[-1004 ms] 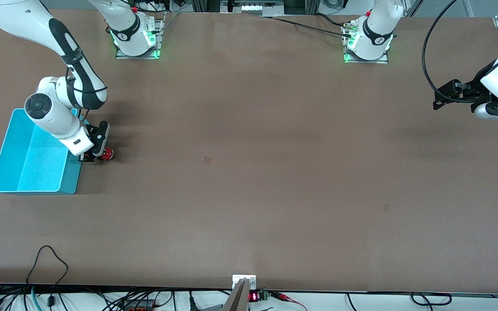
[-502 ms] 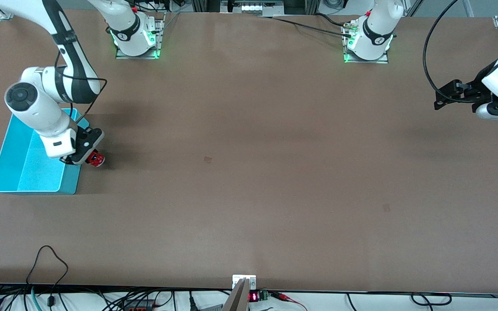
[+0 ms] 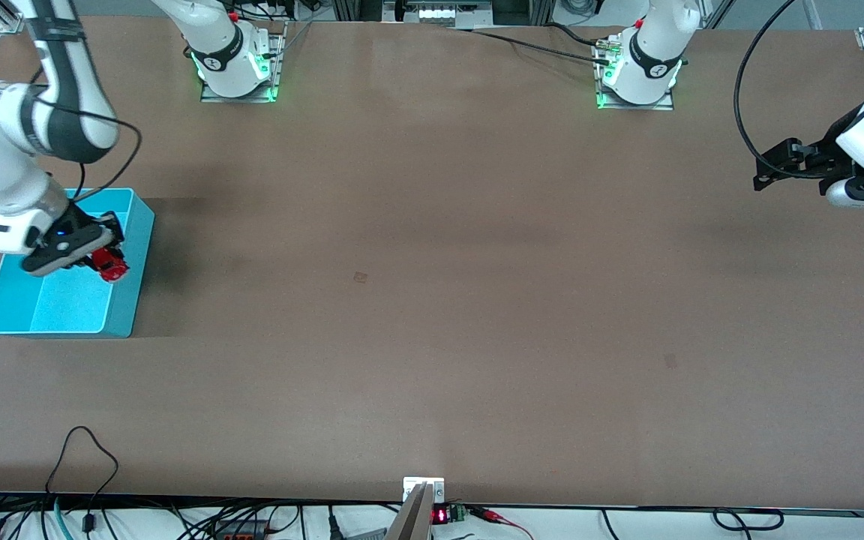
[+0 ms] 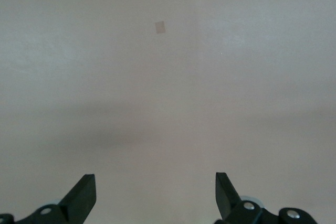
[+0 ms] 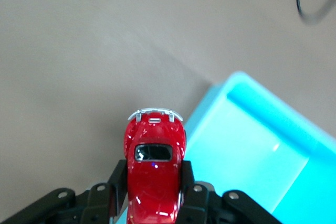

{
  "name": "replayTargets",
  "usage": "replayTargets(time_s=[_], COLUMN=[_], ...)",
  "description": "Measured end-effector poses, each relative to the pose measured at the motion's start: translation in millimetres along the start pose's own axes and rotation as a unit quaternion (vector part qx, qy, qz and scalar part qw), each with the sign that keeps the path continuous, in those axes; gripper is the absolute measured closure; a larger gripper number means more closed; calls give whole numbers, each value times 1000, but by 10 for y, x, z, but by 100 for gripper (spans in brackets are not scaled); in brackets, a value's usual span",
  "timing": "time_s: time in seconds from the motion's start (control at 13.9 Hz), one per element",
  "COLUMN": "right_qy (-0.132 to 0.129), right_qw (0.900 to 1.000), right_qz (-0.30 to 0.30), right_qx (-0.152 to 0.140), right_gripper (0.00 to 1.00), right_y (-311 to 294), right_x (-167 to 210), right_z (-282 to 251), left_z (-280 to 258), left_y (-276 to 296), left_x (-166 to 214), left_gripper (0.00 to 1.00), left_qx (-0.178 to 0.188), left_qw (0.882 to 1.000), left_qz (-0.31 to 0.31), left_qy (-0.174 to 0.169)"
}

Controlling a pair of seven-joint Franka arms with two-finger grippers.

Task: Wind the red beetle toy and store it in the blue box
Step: 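Lower the car into the cyan box and open the right gripper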

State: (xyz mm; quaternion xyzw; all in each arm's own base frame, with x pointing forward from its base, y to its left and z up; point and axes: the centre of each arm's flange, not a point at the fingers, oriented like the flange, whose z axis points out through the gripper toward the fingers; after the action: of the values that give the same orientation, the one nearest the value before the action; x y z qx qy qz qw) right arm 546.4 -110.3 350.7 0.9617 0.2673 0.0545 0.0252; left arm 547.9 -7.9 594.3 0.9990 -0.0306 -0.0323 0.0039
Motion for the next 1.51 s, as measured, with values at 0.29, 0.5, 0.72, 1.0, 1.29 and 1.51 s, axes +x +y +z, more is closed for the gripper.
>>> replayTargets(time_s=[0.29,0.5,0.72,1.0,1.29,1.51], right_qy=[-25,-49,-69,-95,-114,-115], right_qw=[988,974,963,958,955,955], right_qz=[149,219,260,272,273,273], right_qx=[17,19,10,15,22,23], right_gripper=[56,56,56,56,56,56], right_y=[384,488,608,631,597,592], right_x=[-478,-663,-873,-1042,-1123,-1130], right_z=[292,602,962,1275,1475,1488], left_z=[0,1,0,1,2,3], left_y=[0,0,0,-1,-1,0], left_x=[-1,-1,-1,-1,-2,-4], left_gripper=[0,0,0,0,0,0], left_qx=[0,0,0,0,0,0], left_qw=[1000,1000,1000,1000,1000,1000], left_qz=[16,19,20,20,20,20], left_qy=[0,0,0,0,-1,-2])
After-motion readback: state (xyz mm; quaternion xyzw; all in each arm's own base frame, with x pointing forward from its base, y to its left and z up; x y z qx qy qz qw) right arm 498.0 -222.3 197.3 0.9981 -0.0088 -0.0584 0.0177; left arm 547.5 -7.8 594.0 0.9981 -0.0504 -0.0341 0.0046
